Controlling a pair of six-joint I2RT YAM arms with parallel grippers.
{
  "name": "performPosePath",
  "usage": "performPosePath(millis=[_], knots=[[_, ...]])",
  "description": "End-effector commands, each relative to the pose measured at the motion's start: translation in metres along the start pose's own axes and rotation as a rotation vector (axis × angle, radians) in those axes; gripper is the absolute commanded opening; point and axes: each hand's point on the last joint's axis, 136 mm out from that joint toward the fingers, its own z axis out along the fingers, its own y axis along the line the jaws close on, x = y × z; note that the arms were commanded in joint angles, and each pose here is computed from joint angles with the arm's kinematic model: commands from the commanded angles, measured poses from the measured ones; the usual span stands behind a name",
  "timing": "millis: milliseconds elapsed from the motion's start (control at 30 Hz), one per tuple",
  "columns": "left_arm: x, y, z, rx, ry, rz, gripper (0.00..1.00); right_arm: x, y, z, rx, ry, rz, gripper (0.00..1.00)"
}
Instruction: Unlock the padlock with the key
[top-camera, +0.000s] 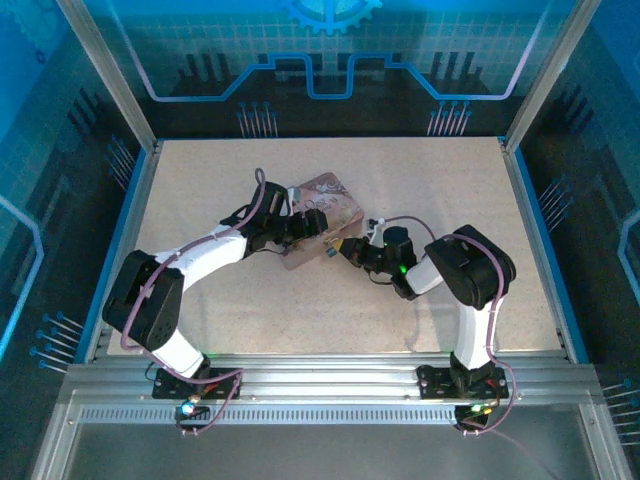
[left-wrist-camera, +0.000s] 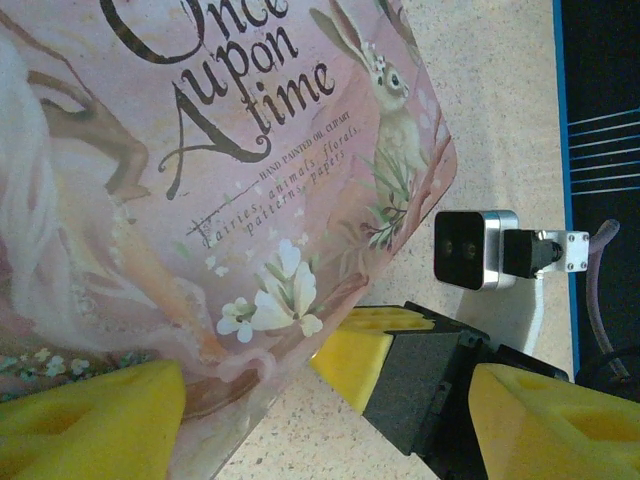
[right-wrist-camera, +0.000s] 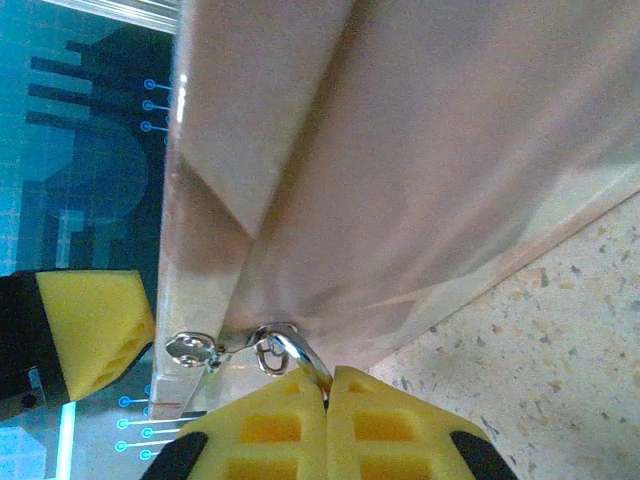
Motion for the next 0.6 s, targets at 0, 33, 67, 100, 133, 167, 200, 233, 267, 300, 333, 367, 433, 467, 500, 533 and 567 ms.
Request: performPosePath(millis=[0, 33, 67, 100, 133, 167, 200, 233, 267, 300, 333, 367, 433, 467, 500, 533, 567], knots=[[0.035, 0.032, 0.001, -0.109, 0.111, -0.074, 0.78, -0.017, 0.012, -0.01, -0.008, -0.073, -0.027, 0.02], [0.033, 0.03, 0.001, -0.106, 0.108, -0.071, 0.78, -0.018, 0.012, -0.012, -0.001, -0.078, -0.03, 0.02], [0.03, 0.027, 0.0, -0.104, 0.105, -0.067, 0.78, -0.019, 0.011, -0.014, 0.009, -0.077, -0.036, 0.02], [0.028, 0.024, 0.0, -0.1, 0.103, -0.062, 0.78, -0.019, 0.012, -0.015, 0.017, -0.077, -0.039, 0.02], [0.025, 0.021, -0.002, -0.099, 0.096, -0.056, 0.78, -0.02, 0.011, -0.018, 0.031, -0.079, -0.044, 0.02], [0.021, 0.017, -0.003, -0.096, 0.089, -0.049, 0.79, -0.02, 0.011, -0.02, 0.039, -0.08, -0.052, 0.02], [0.018, 0.014, -0.005, -0.093, 0.083, -0.043, 0.79, -0.02, 0.012, -0.022, 0.048, -0.08, -0.058, 0.02], [0.014, 0.01, -0.007, -0.09, 0.077, -0.036, 0.8, -0.02, 0.011, -0.024, 0.06, -0.077, -0.07, 0.02], [0.01, 0.006, -0.009, -0.084, 0.069, -0.028, 0.8, -0.02, 0.013, -0.026, 0.07, -0.079, -0.079, 0.02], [0.007, 0.002, -0.012, -0.08, 0.061, -0.02, 0.8, -0.02, 0.012, -0.029, 0.086, -0.074, -0.085, 0.02], [0.003, -0.003, -0.015, -0.075, 0.051, -0.011, 0.81, -0.02, 0.014, -0.032, 0.097, -0.073, -0.097, 0.02], [0.0, -0.006, -0.017, -0.072, 0.042, -0.003, 0.81, -0.02, 0.014, -0.035, 0.11, -0.069, -0.107, 0.02], [-0.005, -0.011, -0.024, -0.069, 0.021, 0.013, 0.83, -0.021, 0.018, -0.041, 0.127, -0.066, -0.13, 0.02], [-0.007, -0.014, -0.027, -0.064, 0.009, 0.023, 0.84, -0.022, 0.02, -0.044, 0.138, -0.063, -0.144, 0.03], [-0.009, -0.016, -0.031, -0.065, -0.002, 0.032, 0.85, -0.023, 0.023, -0.047, 0.146, -0.059, -0.159, 0.03], [-0.011, -0.017, -0.035, -0.067, -0.014, 0.043, 0.86, -0.023, 0.026, -0.05, 0.158, -0.053, -0.18, 0.03], [-0.012, -0.018, -0.038, -0.069, -0.024, 0.052, 0.87, -0.023, 0.03, -0.053, 0.166, -0.045, -0.198, 0.03]])
